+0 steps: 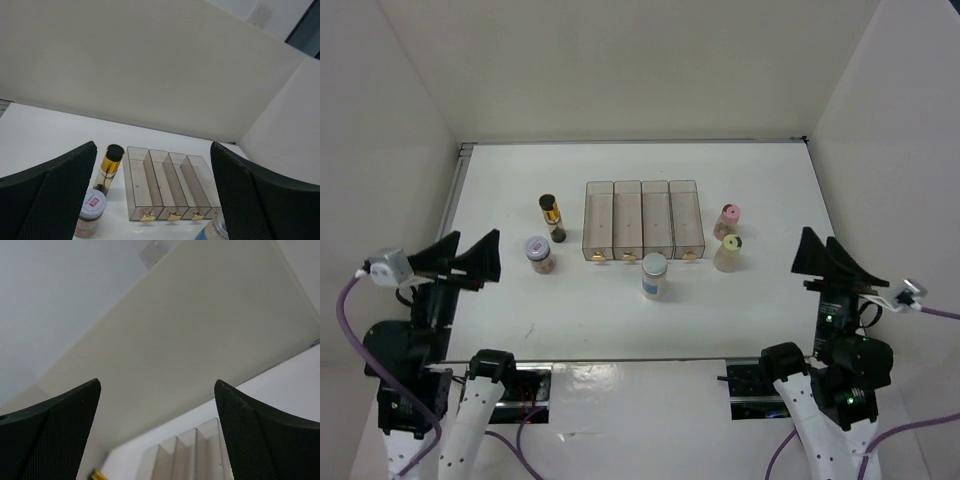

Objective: Organize the condiment bottles

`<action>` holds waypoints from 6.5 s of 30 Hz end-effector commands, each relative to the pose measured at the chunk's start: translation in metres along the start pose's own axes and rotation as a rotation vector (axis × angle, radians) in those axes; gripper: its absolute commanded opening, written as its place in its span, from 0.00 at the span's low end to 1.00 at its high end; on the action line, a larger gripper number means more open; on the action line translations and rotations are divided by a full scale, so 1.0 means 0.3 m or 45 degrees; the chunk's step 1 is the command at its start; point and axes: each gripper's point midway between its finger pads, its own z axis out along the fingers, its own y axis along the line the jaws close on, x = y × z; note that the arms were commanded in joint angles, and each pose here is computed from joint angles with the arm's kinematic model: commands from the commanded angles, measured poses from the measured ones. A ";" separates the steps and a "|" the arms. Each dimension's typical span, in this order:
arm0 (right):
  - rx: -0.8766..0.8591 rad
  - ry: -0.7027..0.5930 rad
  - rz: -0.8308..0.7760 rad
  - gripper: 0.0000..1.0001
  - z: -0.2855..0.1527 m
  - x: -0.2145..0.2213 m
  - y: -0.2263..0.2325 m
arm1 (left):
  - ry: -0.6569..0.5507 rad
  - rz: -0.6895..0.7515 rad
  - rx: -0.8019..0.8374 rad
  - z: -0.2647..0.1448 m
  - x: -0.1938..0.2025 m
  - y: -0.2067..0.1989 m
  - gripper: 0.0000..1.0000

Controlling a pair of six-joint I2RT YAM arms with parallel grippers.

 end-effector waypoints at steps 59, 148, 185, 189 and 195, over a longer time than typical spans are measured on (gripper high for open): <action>-0.003 0.968 -0.418 0.98 0.487 0.513 0.096 | 1.253 0.490 -0.371 0.609 0.839 0.355 1.00; 0.316 1.118 -0.397 0.98 0.436 0.761 -0.135 | 1.308 0.495 -0.049 0.812 1.041 -0.005 0.27; 0.276 1.186 -0.372 0.98 0.416 0.800 -0.124 | 1.420 0.539 -0.133 0.756 1.200 0.064 0.86; 0.271 1.191 -0.355 0.98 0.416 0.798 -0.113 | 1.319 0.532 -0.123 0.798 1.074 -0.008 1.00; 0.247 1.193 -0.342 0.98 0.415 0.792 -0.098 | 1.185 0.442 -0.076 0.784 0.853 -0.108 1.00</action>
